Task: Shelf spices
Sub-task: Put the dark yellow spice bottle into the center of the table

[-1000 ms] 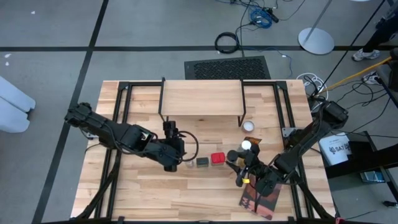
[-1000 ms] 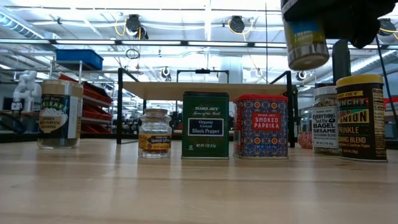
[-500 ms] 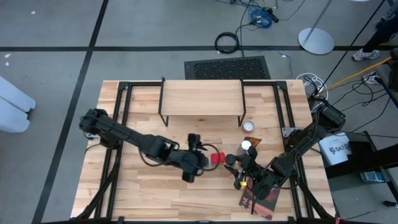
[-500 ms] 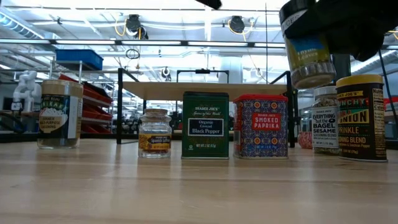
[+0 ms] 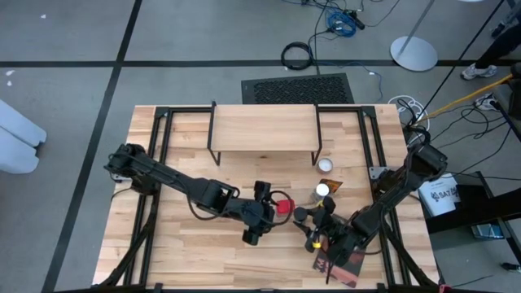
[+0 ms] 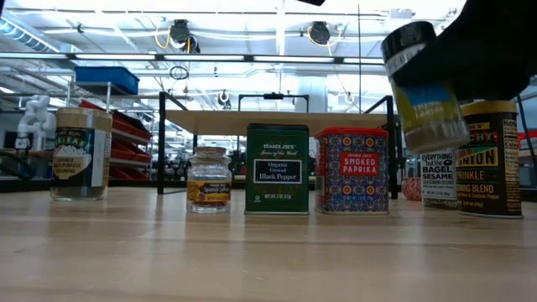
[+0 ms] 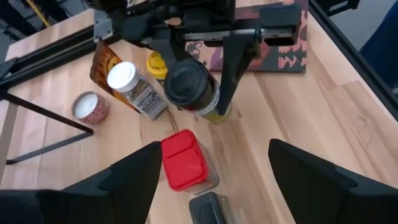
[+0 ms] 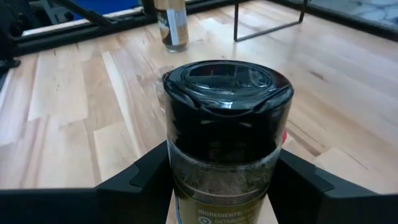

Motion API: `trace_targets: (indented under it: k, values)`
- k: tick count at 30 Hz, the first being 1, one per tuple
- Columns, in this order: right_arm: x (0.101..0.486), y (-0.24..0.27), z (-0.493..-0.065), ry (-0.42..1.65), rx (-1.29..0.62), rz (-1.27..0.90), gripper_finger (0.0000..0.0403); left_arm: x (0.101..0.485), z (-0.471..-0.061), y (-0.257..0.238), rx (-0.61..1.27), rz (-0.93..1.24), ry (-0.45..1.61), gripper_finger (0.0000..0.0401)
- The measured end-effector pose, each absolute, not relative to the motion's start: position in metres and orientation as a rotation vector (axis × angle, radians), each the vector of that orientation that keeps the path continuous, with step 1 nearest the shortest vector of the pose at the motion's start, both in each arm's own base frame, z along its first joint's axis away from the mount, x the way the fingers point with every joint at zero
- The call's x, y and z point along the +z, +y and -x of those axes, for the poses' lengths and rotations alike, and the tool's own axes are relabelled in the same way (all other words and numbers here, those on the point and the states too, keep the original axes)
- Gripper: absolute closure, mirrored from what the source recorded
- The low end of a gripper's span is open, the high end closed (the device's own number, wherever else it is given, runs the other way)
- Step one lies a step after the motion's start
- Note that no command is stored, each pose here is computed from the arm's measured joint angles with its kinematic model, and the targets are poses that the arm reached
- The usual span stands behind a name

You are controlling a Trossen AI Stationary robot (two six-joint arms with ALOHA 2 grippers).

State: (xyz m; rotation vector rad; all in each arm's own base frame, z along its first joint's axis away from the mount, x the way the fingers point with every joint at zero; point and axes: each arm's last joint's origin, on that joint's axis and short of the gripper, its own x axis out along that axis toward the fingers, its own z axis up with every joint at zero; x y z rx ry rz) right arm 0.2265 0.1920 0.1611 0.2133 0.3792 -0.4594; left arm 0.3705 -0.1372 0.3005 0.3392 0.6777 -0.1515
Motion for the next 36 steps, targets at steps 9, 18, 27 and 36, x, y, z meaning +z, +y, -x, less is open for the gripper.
trace_targets:
  k: [9,18,27,36]
  values:
    - [0.150,0.194,-0.229,0.380,-0.482,-0.174,0.0197,0.300,-0.370,-0.138,-0.153,-0.339,0.683,0.0096]
    - [0.156,0.201,-0.231,0.387,-0.451,-0.153,0.0197,0.298,-0.368,-0.137,-0.155,-0.347,0.709,0.0096]
    - [0.159,0.203,-0.232,0.377,-0.449,-0.148,0.0197,0.298,-0.368,-0.137,-0.155,-0.346,0.708,0.0096]
    - [0.182,0.209,-0.234,0.298,-0.382,-0.177,0.0197,0.298,-0.368,-0.137,-0.156,-0.349,0.716,0.0096]
